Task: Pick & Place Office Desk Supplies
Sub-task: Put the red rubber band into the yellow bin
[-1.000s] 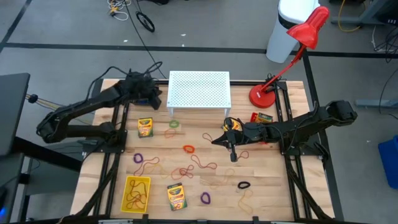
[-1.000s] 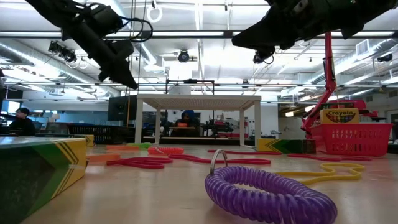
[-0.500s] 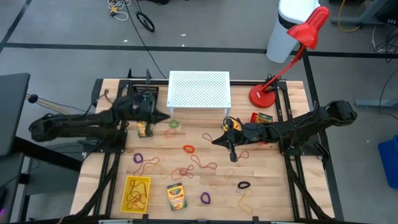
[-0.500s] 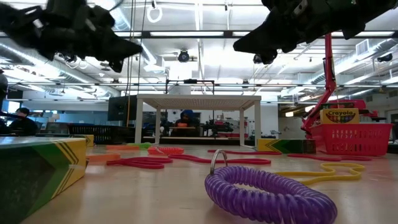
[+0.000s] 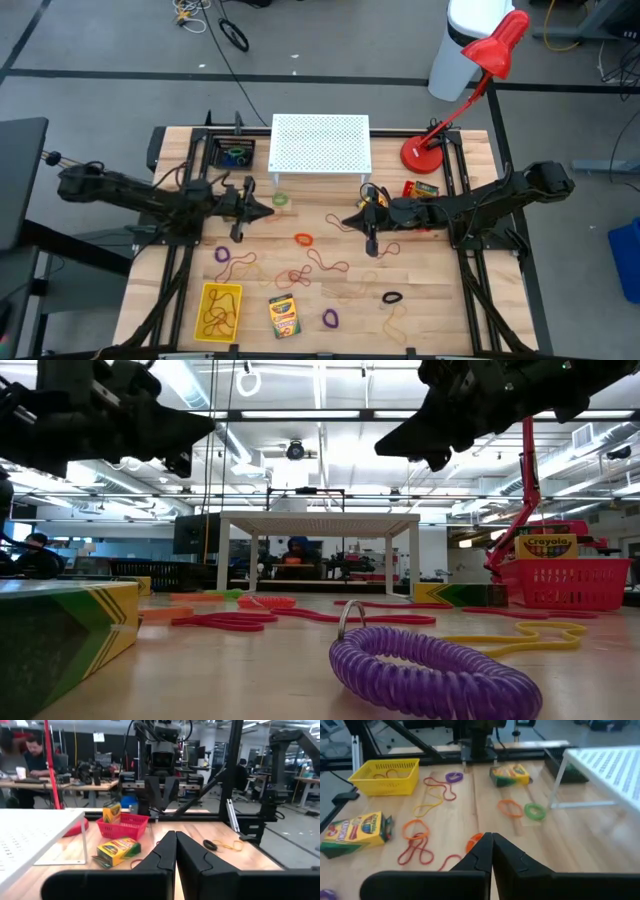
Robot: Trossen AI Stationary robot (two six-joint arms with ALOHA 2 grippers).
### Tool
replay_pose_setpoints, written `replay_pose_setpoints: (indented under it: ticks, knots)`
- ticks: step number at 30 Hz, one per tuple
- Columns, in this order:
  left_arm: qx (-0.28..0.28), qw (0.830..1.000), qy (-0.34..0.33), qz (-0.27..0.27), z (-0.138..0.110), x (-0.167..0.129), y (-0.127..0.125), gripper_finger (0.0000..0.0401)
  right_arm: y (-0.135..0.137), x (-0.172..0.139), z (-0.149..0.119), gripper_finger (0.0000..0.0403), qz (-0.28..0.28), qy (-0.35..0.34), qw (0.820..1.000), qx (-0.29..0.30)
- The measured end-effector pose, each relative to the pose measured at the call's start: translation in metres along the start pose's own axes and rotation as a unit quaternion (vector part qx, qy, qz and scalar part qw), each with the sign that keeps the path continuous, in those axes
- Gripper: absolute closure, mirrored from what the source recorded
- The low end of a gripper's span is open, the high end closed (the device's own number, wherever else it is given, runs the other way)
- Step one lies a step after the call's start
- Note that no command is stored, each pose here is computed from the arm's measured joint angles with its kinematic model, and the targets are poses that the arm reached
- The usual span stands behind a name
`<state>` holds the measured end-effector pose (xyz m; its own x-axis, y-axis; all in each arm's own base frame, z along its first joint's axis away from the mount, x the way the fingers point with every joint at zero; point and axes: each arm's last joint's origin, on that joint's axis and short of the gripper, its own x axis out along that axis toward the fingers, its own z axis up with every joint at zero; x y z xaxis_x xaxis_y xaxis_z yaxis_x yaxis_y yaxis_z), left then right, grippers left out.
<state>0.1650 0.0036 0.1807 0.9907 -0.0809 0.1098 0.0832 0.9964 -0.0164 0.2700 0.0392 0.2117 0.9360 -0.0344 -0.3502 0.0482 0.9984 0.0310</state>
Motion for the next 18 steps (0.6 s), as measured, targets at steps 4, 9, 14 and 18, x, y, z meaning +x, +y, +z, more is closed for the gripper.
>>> replay_pose_setpoints:
  ticks: [4,9,14,18]
  knots:
    - [0.003,1.0,0.021,0.007,-0.002,0.012,0.001,0.039,0.005,-0.001,-0.007,0.0398,0.01,0.036,0.999,0.014]
    - [0.013,0.998,0.059,0.006,-0.009,0.03,0.003,0.0394,0.016,-0.006,-0.015,0.0389,-0.025,0.096,0.994,0.037]
    - [0.016,0.997,0.067,-0.025,-0.013,0.052,0.004,0.0393,0.031,-0.012,-0.016,0.0383,-0.035,0.132,0.988,0.067]
    - [0.035,0.996,0.049,-0.063,-0.016,0.066,-0.002,0.0393,0.043,-0.017,-0.016,0.0376,-0.029,0.161,0.983,0.079]
